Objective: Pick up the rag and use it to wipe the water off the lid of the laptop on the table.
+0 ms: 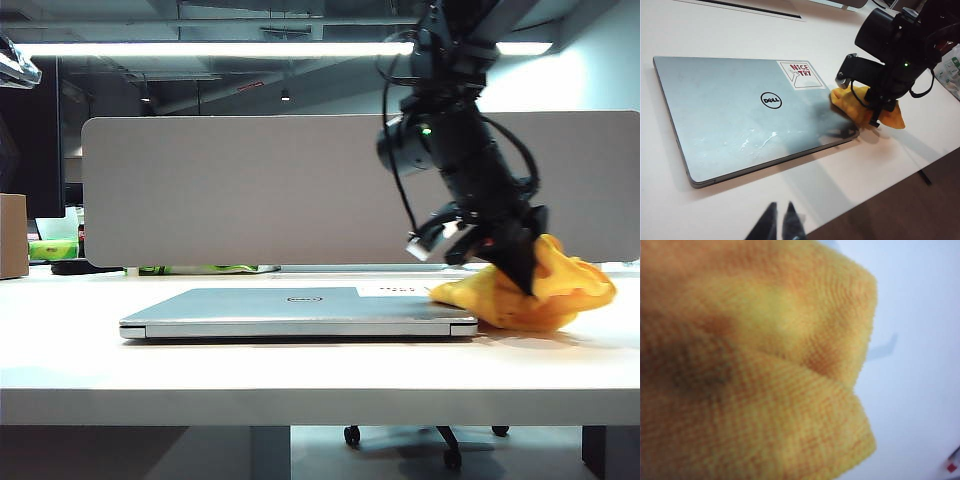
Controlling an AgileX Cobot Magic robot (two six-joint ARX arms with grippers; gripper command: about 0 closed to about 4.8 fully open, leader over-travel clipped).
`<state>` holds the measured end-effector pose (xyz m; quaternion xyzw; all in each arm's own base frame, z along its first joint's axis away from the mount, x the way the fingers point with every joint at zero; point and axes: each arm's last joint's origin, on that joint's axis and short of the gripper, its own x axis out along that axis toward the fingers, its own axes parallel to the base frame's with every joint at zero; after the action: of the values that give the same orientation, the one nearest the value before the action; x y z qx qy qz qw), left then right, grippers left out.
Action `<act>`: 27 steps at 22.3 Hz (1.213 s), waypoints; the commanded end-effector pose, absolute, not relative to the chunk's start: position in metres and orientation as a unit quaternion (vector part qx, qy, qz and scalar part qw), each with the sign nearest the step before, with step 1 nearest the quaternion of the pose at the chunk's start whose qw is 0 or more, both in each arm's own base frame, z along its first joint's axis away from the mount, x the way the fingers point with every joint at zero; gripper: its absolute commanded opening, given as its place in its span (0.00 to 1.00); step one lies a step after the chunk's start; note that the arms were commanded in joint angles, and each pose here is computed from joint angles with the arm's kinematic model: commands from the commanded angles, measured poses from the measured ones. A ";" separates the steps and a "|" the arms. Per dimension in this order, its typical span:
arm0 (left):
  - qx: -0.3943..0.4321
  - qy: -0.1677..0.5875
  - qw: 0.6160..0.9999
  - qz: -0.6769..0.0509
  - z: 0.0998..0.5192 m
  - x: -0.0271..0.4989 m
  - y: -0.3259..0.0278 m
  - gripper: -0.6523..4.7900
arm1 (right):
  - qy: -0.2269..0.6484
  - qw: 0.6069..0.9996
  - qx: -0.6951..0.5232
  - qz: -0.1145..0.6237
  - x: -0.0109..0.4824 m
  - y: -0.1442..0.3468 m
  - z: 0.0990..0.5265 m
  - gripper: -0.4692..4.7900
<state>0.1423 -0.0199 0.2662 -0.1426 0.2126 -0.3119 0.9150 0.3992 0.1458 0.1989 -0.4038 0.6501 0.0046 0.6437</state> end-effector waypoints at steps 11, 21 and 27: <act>-0.139 0.204 0.916 -0.315 0.268 0.142 -0.020 0.16 | 0.485 0.864 -0.137 -0.007 0.406 0.103 0.303 0.09; -0.139 0.204 0.916 -0.315 0.268 0.142 -0.020 0.16 | 0.476 0.872 -0.109 -0.043 0.407 0.090 0.307 0.89; -0.139 0.204 0.916 -0.315 0.268 0.142 -0.020 0.16 | 0.455 0.877 -0.132 -0.081 0.387 0.080 0.337 0.55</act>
<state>0.1423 -0.0199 0.2662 -0.1426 0.2126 -0.3119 0.9150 0.3931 0.0812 0.3209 -0.1305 0.4790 -0.0816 0.8642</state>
